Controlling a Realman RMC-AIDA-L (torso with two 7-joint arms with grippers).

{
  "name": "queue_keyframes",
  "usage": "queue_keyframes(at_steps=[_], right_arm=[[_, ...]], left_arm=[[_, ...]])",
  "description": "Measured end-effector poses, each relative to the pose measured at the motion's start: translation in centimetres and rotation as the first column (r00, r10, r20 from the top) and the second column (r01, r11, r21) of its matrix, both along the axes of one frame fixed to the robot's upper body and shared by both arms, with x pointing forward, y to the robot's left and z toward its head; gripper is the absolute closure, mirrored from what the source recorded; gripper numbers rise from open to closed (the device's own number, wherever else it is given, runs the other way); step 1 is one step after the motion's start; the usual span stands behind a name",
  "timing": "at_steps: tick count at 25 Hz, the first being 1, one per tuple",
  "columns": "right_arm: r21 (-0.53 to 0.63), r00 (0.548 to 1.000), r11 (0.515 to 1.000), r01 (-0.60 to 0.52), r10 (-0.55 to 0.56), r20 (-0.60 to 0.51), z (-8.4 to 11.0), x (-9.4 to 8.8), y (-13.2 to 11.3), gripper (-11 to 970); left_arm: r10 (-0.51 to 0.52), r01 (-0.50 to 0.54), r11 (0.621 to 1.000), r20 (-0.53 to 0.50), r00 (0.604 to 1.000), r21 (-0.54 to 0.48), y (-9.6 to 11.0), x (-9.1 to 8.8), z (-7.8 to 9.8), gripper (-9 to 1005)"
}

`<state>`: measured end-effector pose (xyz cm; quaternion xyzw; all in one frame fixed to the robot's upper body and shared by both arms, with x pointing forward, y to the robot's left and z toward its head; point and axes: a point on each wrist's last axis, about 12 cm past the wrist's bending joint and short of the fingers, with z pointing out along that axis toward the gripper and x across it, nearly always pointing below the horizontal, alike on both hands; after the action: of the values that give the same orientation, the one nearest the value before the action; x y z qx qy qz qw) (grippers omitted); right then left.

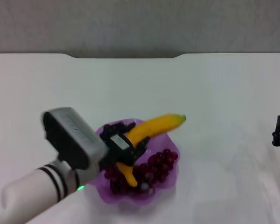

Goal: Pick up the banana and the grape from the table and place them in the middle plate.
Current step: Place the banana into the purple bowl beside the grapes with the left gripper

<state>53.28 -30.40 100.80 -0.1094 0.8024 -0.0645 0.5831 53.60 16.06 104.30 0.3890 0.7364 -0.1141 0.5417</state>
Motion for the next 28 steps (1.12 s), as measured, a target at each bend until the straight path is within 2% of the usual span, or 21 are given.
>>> queue_keyframes(at_steps=[5,9,15,28], right_arm=[[0.003,1.000,1.000,-0.021,0.021,0.003,0.1,0.2,0.6,956],[0.005,1.000,1.000,-0.025,0.025,0.002,0.1,0.2,0.7,955],[0.006,1.000,1.000,-0.021,0.021,-0.001,0.0,0.1,0.6,955],[0.005,1.000,1.000,-0.024,0.024,-0.006,0.0,0.2,0.6,954]], left_arm=[[0.027,-0.026,0.993,-0.007,1.000,0.114,-1.2,-0.1,-1.5,504],[0.052,-0.053,0.989,0.009,0.999,0.140,-0.8,-0.6,-2.0,503],[0.097,-0.098,0.988,0.014,0.995,0.116,0.0,-0.2,-1.5,502],[0.089,-0.088,0.992,-0.009,0.996,0.090,-0.1,-0.3,0.3,499]])
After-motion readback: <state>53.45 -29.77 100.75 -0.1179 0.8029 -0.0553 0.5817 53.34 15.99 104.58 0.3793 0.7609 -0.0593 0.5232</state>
